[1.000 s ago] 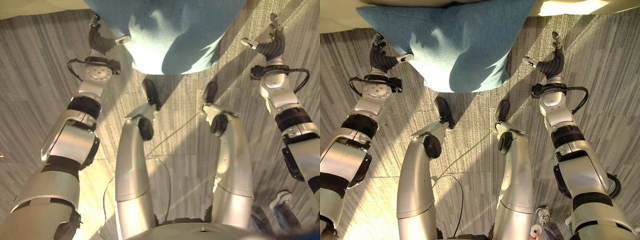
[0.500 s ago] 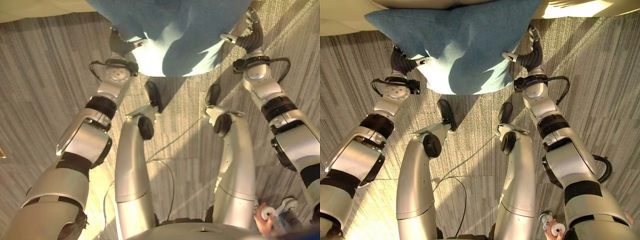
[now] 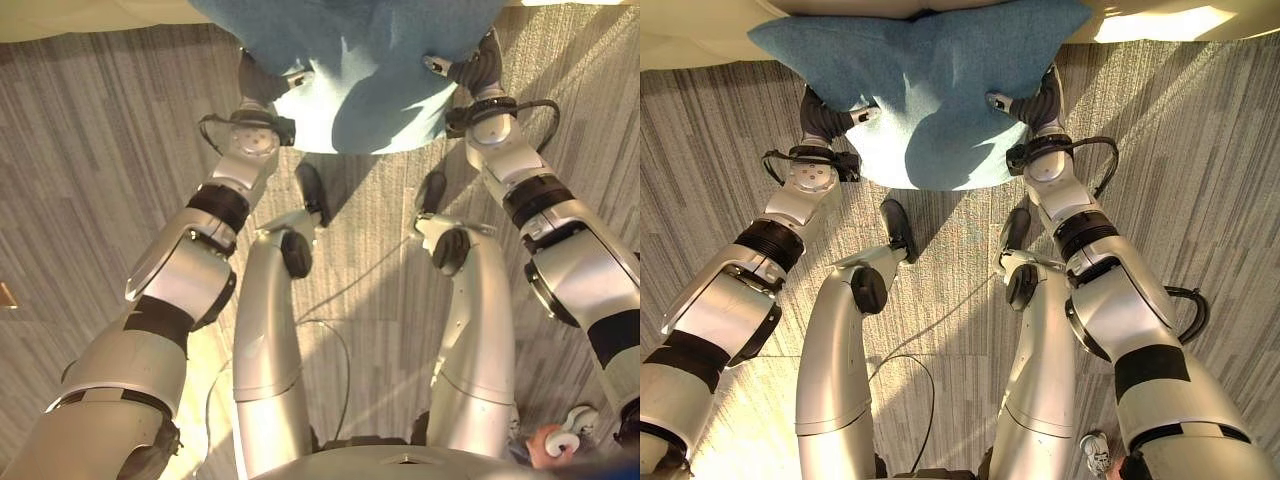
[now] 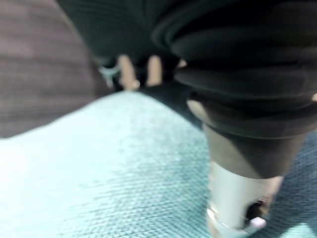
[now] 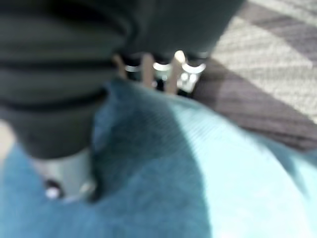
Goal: Pick up all the scattered cushions and arrange them neatly on the sofa.
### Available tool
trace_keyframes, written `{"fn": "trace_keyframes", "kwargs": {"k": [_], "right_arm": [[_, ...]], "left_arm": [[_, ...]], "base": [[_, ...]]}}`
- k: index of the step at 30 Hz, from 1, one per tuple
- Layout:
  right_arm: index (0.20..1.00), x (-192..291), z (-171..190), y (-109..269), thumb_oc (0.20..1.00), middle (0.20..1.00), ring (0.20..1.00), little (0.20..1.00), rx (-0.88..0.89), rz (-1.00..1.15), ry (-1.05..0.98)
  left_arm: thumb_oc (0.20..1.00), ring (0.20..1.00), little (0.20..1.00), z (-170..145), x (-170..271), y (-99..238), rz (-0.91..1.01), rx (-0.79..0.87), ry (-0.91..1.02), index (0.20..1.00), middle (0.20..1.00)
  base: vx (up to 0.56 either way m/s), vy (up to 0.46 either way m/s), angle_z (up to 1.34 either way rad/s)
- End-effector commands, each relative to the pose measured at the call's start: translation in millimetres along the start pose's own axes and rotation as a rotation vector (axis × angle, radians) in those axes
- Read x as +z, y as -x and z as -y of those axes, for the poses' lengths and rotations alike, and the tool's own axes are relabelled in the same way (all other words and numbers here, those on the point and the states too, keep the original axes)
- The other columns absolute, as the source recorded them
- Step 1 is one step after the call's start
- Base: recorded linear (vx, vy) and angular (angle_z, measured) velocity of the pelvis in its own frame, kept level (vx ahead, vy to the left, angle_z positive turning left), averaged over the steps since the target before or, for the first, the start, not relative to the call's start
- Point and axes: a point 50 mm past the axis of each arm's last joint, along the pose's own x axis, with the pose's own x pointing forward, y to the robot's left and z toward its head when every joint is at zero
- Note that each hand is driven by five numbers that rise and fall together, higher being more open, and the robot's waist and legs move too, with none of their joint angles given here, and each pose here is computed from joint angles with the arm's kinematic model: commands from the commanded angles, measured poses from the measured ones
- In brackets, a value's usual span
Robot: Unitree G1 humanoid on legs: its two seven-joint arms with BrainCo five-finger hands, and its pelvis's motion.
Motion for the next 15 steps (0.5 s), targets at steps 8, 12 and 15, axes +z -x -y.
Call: {"fn": "trace_keyframes", "kwargs": {"k": [8,12,15], "right_arm": [[0.2,49,-21,3,0.2,0.2,0.2,0.2,0.04,0.219,-0.08],[0.2,47,-27,13,0.2,0.2,0.2,0.2,0.057,0.263,-0.068],[0.2,46,-28,22,0.2,0.2,0.2,0.2,0.06,0.305,-0.061]], "left_arm": [[0.2,0.2,0.2,21,63,6,0.269,-0.078,0.207,0.2,0.2],[0.2,0.2,0.2,29,55,15,0.267,-0.108,0.239,0.2,0.2],[0.2,0.2,0.2,34,52,25,0.291,-0.139,0.262,0.2,0.2]], "base": [[0.0,-0.017,0.0],[-0.06,-0.05,-0.02],[-0.1,-0.026,0.0]]}}
